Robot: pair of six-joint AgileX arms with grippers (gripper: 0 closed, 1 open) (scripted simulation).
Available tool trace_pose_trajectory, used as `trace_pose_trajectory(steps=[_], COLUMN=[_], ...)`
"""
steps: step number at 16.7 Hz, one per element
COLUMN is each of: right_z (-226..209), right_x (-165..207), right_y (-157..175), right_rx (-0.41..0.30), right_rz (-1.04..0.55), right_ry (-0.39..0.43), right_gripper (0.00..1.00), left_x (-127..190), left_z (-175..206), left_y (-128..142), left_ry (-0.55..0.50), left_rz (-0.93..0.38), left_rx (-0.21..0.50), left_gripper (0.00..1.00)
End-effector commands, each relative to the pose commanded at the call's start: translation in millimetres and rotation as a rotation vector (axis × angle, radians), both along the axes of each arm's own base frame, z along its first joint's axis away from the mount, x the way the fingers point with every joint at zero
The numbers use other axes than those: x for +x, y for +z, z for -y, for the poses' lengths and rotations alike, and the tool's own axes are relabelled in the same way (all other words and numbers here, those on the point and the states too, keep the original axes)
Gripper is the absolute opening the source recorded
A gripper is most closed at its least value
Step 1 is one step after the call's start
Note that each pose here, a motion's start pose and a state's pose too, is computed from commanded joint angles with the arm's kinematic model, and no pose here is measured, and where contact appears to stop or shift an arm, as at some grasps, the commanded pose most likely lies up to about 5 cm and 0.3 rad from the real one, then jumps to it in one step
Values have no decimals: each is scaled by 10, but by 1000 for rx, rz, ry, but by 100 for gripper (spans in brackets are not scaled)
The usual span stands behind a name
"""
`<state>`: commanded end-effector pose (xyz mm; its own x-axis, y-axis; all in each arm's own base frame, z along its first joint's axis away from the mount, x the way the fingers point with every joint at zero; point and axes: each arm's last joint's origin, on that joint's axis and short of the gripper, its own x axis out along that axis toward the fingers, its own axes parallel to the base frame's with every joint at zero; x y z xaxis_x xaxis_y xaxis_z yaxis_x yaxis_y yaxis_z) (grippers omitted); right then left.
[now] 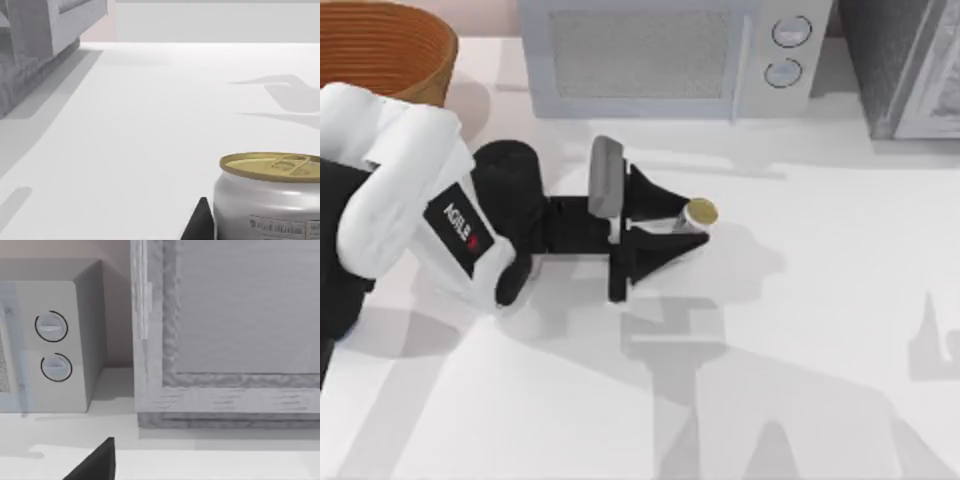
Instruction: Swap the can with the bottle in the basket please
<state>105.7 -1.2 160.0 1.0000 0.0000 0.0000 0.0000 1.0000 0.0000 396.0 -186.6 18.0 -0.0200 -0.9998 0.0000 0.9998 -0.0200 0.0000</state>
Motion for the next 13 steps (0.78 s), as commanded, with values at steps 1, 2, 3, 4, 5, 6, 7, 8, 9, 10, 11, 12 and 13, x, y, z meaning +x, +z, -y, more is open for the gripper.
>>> trace_pose_trajectory(steps=[1,2,3,4,5,6,7,8,9,10,11,12,13], right_z=[0,0,0,0,0,0,0,0,0,0,0,0,0], right_x=[0,0,0,0,0,0,0,0,0,0,0,0,0], right_y=[0,0,0,0,0,0,0,0,0,0,0,0,0], right_rx=[0,0,0,0,0,0,0,0,0,0,0,0,0], right_rz=[0,0,0,0,0,0,0,0,0,0,0,0,0], right_ry=[0,0,0,0,0,0,0,0,0,0,0,0,0], right_gripper=[100,100,100,100,100,100,100,100,100,100,100,100,100], left_x=[0,0,0,0,0,0,0,0,0,0,0,0,0], left_z=[0,0,0,0,0,0,0,0,0,0,0,0,0], left_y=[0,0,0,0,0,0,0,0,0,0,0,0,0], left_ry=[0,0,0,0,0,0,0,0,0,0,0,0,0], left_rz=[0,0,0,0,0,0,0,0,0,0,0,0,0], left_rx=[0,0,0,0,0,0,0,0,0,0,0,0,0], left_gripper=[8,15,23,30,38,45,53,60,68,75,83,90,98])
